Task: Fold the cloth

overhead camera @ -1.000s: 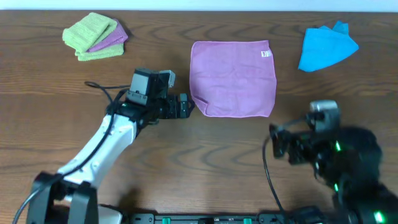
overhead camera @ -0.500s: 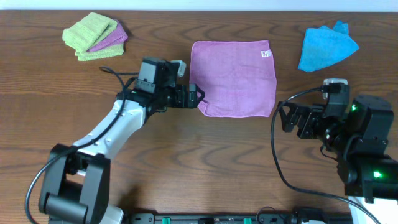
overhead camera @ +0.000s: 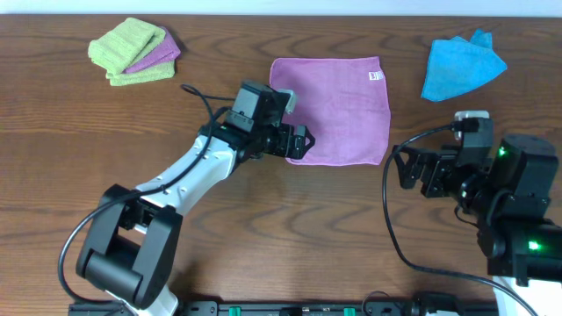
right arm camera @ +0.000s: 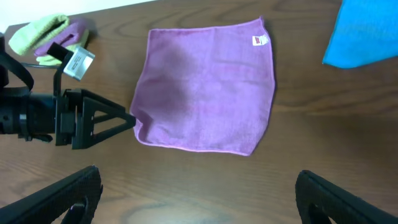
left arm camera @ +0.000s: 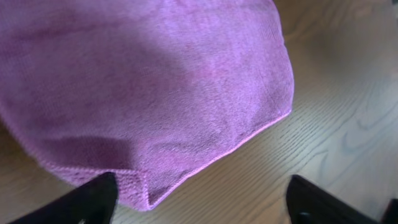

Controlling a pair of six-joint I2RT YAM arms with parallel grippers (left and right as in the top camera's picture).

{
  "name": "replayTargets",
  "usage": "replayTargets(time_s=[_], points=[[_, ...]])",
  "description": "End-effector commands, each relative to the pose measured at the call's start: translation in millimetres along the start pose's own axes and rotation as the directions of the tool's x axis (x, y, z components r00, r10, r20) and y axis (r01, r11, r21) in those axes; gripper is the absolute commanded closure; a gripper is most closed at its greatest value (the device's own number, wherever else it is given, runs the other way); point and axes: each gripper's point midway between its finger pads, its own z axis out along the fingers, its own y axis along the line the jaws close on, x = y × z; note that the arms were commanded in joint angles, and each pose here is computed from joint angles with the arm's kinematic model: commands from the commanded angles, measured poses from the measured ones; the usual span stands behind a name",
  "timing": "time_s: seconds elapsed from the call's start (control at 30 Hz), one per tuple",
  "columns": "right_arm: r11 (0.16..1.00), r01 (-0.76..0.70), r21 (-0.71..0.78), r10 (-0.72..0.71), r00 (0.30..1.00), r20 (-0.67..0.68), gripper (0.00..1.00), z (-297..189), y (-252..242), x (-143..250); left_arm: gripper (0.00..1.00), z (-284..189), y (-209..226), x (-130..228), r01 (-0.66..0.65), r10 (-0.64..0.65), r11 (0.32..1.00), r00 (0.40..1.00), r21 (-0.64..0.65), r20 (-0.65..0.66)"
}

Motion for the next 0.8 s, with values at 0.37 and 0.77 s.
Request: replayTargets(time_s=[0.37, 0.77], points=[[0.999, 0.040, 0.001, -0.040, 0.999, -0.015, 0.01, -0.4, -2.7, -1.4, 0.94, 14.3, 9.3, 3.6, 0.039, -0.039, 0.999, 0.999, -0.011, -0.025], [0.999, 0.033, 0.002, -0.033, 0.999, -0.041, 0.01, 6.1, -5.7, 1.3, 0.94, 14.9, 24.9, -12.8, -0.017, 0.022, 0.994, 0.999, -0.105, 0.049]])
